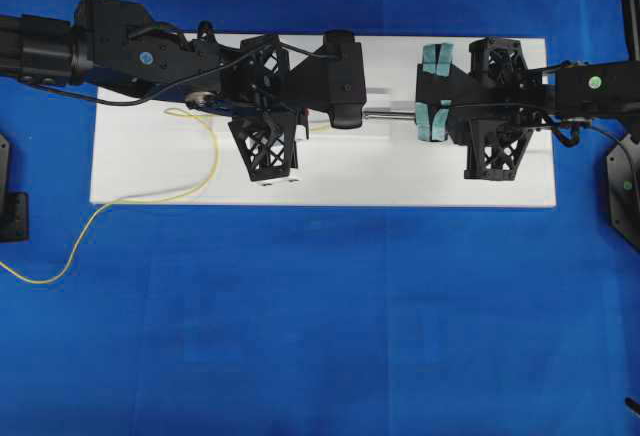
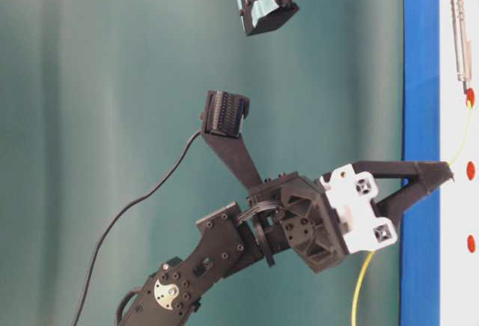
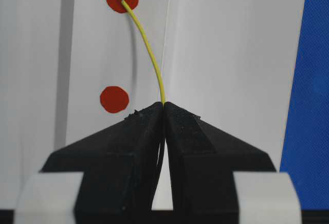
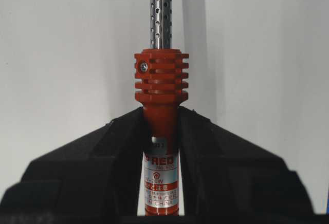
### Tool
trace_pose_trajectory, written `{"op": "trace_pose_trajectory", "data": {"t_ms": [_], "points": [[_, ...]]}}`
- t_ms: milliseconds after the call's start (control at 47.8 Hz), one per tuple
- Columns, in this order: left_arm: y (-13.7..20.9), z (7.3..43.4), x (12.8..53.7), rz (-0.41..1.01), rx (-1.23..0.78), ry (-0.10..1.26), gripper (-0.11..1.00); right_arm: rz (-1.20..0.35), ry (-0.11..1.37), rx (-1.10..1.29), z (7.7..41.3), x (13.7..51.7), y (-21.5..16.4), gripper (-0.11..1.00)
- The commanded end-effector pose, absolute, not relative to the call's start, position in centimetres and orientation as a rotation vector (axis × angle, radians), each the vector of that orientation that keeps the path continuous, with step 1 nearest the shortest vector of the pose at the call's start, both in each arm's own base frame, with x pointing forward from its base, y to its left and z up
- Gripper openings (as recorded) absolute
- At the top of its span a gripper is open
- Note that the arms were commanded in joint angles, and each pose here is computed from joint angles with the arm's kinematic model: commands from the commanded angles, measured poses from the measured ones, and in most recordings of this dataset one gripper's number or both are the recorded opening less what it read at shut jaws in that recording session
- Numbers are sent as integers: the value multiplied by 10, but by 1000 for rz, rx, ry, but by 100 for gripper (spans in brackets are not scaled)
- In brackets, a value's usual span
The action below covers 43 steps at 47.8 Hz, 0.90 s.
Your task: Touch the tip of the soldering iron to the tip of the solder at the mark.
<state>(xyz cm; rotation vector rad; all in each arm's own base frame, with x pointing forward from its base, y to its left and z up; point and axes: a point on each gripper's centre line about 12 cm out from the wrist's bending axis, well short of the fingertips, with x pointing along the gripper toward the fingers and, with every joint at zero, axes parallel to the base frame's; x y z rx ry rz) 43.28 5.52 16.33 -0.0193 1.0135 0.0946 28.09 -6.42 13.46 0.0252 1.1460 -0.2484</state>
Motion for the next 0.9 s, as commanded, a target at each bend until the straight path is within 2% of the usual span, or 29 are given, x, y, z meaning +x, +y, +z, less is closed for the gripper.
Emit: {"op": "trace_pose_trajectory", "data": {"t_ms": [0, 878], "points": [[56, 175, 436, 97, -13, 979, 2, -249, 1111, 25, 144, 288, -65, 6], [56, 174, 435, 97, -13, 982, 2, -251, 1109, 27, 144, 289, -65, 6]]}}
